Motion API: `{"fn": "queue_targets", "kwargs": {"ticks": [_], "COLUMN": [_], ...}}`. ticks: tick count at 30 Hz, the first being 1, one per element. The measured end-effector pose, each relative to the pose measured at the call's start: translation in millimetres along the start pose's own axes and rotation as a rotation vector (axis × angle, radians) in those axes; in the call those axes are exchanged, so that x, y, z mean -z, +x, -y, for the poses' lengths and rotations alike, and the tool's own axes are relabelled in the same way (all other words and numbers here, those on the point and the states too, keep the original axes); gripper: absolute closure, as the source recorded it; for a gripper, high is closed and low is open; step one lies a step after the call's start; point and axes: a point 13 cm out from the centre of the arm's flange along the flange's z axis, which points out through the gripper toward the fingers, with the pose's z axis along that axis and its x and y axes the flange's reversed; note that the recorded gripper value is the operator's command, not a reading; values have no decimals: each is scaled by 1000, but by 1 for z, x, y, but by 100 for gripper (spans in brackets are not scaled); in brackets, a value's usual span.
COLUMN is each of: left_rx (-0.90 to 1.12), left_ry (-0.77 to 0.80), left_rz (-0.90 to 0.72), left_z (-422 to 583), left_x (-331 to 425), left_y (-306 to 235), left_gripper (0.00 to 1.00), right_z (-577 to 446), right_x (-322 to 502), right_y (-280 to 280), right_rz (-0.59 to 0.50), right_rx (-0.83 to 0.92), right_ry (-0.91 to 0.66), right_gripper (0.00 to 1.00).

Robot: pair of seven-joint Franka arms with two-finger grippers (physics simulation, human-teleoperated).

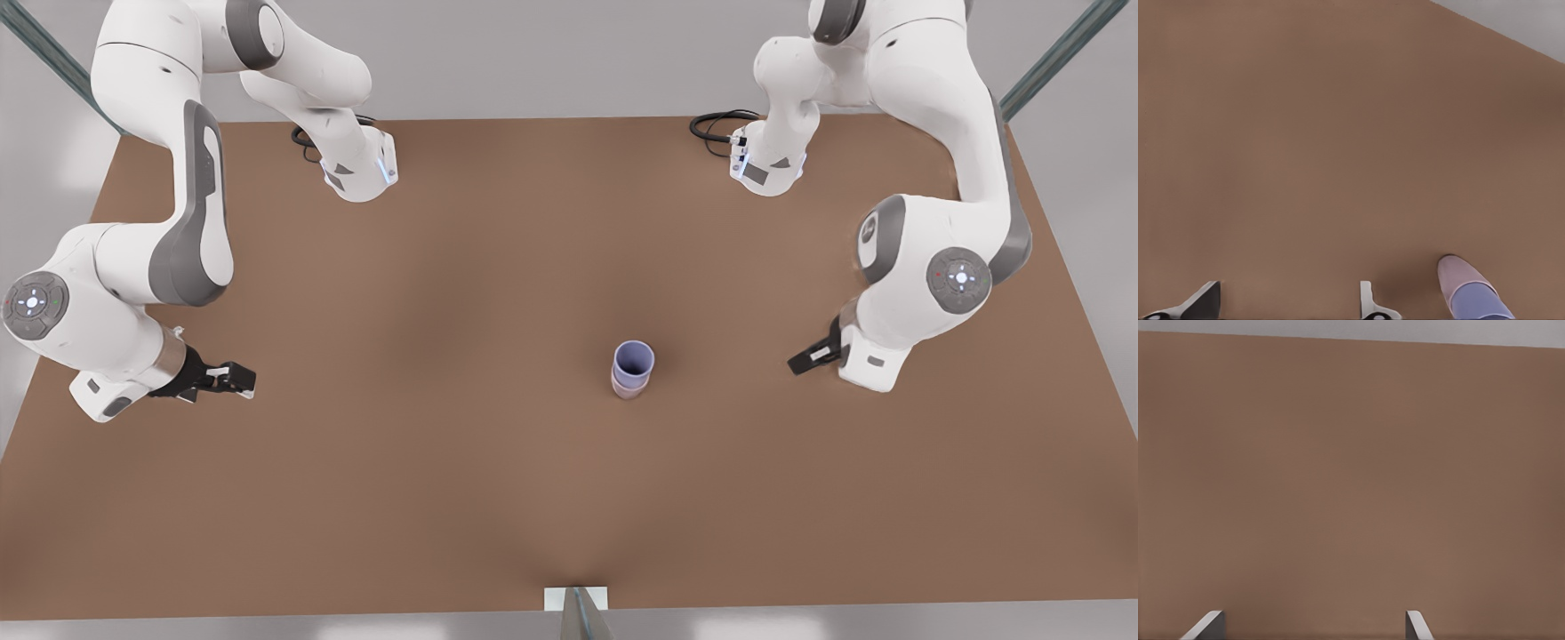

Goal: Stack the cups, with the pink cup at the bottom and the purple cup at the top

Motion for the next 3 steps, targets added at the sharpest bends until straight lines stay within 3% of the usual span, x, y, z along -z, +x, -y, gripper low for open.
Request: {"fn": "queue_targets", "kwargs": {"ticks": [3], "left_rx": [-88], "left_ry": [-54], "left_rz": [8], "left_z": [-26], "left_x": [18], "left_y": [-9], "left_gripper": [0], "right_z": [0], "right_x": [0], "right_y": [0], "right_rz": [0], "right_rx": [3], "right_ry": [0], "right_gripper": [0]}}
